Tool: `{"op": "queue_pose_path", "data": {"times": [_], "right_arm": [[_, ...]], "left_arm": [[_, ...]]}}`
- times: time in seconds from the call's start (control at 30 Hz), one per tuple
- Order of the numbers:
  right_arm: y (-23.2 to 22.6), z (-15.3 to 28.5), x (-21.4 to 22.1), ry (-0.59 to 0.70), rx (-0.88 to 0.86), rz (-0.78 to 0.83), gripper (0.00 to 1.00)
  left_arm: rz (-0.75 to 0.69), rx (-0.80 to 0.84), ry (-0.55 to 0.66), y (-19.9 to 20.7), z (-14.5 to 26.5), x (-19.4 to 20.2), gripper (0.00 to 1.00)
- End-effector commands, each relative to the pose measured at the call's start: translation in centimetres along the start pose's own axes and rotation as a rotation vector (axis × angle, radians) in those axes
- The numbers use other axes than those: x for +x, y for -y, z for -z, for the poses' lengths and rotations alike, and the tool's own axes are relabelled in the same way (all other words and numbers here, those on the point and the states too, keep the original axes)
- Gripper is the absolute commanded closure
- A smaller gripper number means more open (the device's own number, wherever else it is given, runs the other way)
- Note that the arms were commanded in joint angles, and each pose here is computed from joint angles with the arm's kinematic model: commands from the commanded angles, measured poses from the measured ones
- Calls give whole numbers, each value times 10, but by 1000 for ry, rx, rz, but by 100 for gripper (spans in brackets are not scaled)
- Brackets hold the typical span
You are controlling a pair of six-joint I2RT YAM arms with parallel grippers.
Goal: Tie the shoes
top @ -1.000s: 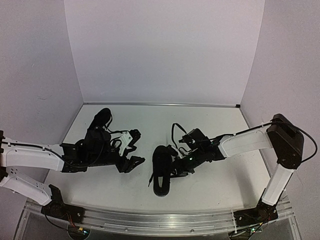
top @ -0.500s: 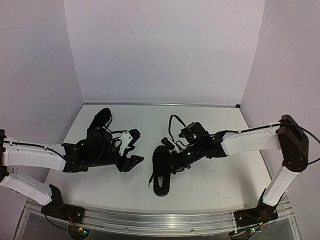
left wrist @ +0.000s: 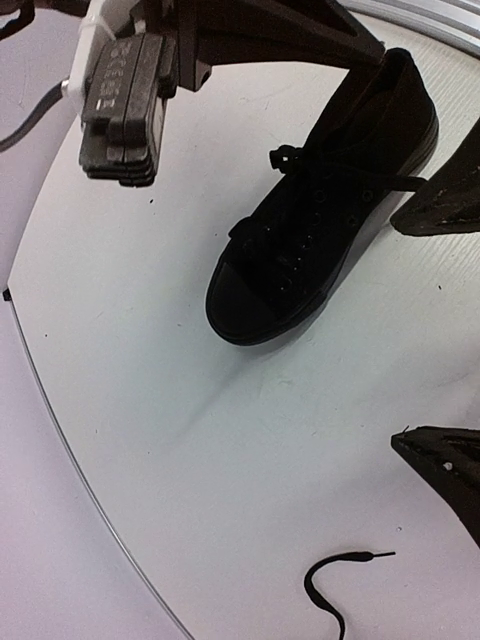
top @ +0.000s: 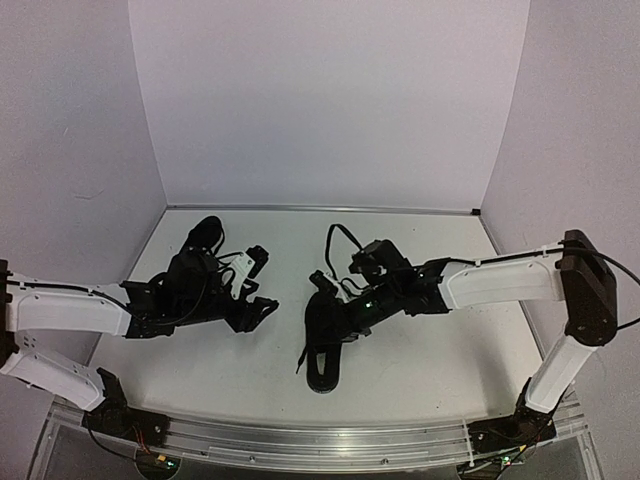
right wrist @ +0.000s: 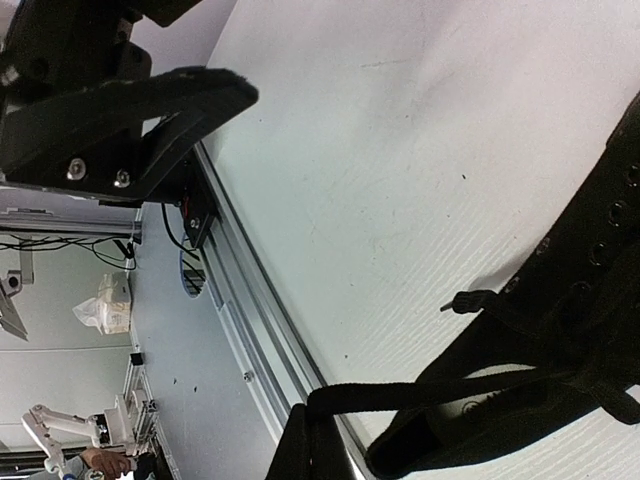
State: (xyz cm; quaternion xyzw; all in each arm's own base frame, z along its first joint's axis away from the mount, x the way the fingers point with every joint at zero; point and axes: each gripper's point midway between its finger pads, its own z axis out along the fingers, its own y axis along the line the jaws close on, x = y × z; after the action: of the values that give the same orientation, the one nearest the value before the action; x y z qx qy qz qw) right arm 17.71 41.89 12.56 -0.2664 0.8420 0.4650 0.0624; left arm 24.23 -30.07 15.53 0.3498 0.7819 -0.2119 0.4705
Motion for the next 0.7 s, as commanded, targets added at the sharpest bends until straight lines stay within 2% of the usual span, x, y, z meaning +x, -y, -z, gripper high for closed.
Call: {"op": "queue_pose_path", "data": {"times": [0.0,0.2,0.27,0.33,0.47,0.57,0.67], "right_arm": [[-25,-1,-20,42,-32,50,100],[-34,-20,-25,28,-37,70,99],[-31,-22,-27,27,-26,65,82],[-28,-20,-25,30,-8,69,71],[-27,1,-25,58,9,66,58],[-13,34,-31,122,30,29,50],[24,74,-35,210,91,-47,49]], "left_arm": [[50,-3,58,-7,8,-20,36],[76,-7,55,-12,5,-19,36],[82,-4,52,-13,4,-19,36],[86,4,44,-12,2,-18,35],[90,21,35,-10,-3,-17,34],[89,71,26,-1,-8,-16,34],[93,111,23,5,-15,-20,34]]}}
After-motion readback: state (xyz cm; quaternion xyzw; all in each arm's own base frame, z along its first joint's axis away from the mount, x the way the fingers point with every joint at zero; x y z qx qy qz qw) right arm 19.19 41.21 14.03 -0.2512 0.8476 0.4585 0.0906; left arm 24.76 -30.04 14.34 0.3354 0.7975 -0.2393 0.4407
